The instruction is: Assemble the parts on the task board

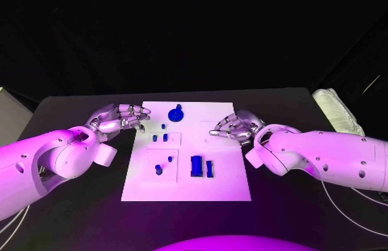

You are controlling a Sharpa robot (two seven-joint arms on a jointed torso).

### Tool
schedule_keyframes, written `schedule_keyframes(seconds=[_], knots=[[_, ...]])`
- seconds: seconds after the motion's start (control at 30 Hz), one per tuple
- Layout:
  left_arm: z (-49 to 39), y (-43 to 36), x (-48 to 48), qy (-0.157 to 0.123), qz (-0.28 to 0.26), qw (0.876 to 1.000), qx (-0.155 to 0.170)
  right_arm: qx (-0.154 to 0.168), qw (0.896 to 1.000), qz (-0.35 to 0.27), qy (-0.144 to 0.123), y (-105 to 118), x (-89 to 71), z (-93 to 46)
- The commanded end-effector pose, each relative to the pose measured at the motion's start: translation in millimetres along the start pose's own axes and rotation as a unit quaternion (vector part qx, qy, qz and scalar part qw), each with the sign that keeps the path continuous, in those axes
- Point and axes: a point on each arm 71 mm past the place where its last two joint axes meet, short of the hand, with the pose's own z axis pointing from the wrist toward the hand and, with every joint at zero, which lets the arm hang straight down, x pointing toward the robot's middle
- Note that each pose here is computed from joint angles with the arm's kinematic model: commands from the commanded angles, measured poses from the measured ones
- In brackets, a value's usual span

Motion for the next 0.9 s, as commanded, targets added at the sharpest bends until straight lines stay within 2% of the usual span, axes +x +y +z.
schedule_keyframes(seconds=[0.03,0.2,0.33,0.47,0.6,0.63,0.77,0.9], knots=[[4.9,-5.5,-8.1,-0.057,-0.023,0.997,0.051,-0.038,0.993,0.111,-0.009,2,-14.7,13.5],[17.1,-5.1,-22.2,-0.134,-0.028,0.987,0.079,-0.047,0.987,0.153,-0.029,0,-34.8,37.6],[26.7,-3.3,-30.2,-0.161,-0.033,0.982,0.087,-0.06,0.984,0.16,-0.047,0,-45.0,52.7],[38.0,-1.7,-31.9,-0.166,-0.039,0.981,0.093,-0.078,0.982,0.159,-0.061,1,-53.2,64.0],[45.3,-1.3,-31.1,-0.164,-0.038,0.981,0.097,-0.092,0.982,0.151,-0.065,3,-55.0,70.4],[43.8,1.5,-28.6,-0.151,-0.028,0.985,0.074,-0.052,0.986,0.135,-0.082,-3,-56.9,68.1],[42.9,2.5,-24.7,-0.156,-0.027,0.985,0.074,-0.058,0.984,0.147,-0.084,0,-50.7,65.6],[40.4,4.7,-15.0,-0.167,-0.027,0.983,0.075,-0.071,0.978,0.174,-0.09,7,-36.0,58.9]])
